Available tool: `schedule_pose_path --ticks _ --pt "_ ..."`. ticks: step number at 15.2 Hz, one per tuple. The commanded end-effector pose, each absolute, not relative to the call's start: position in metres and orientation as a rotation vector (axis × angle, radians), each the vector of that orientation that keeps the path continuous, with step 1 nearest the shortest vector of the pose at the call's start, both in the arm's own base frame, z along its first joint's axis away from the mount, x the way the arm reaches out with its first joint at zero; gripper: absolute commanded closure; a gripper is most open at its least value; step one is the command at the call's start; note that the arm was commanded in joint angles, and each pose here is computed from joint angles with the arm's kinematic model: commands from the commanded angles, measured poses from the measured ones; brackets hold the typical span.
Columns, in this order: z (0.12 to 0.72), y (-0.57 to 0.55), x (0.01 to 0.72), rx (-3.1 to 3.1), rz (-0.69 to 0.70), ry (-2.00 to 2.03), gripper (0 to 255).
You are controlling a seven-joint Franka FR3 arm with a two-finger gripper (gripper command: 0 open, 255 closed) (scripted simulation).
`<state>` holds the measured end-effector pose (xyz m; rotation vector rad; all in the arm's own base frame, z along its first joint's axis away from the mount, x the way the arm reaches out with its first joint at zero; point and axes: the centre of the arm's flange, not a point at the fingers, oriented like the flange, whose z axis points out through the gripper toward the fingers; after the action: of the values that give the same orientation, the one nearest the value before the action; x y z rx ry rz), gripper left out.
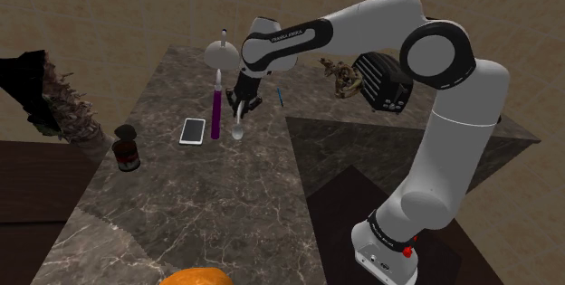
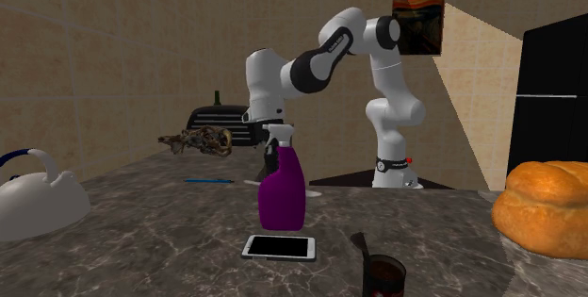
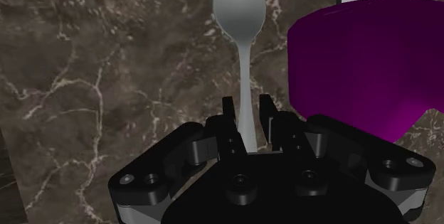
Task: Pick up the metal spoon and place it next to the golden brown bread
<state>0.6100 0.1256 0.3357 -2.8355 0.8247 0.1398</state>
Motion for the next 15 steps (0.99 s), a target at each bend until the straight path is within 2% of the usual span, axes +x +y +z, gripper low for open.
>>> schedule_pose_path --ticks 1,15 --pt "0.347 0.126 0.611 -2.836 0.140 0.825 255" --pt "0.421 0.126 0.611 -2.836 0.140 0.825 255"
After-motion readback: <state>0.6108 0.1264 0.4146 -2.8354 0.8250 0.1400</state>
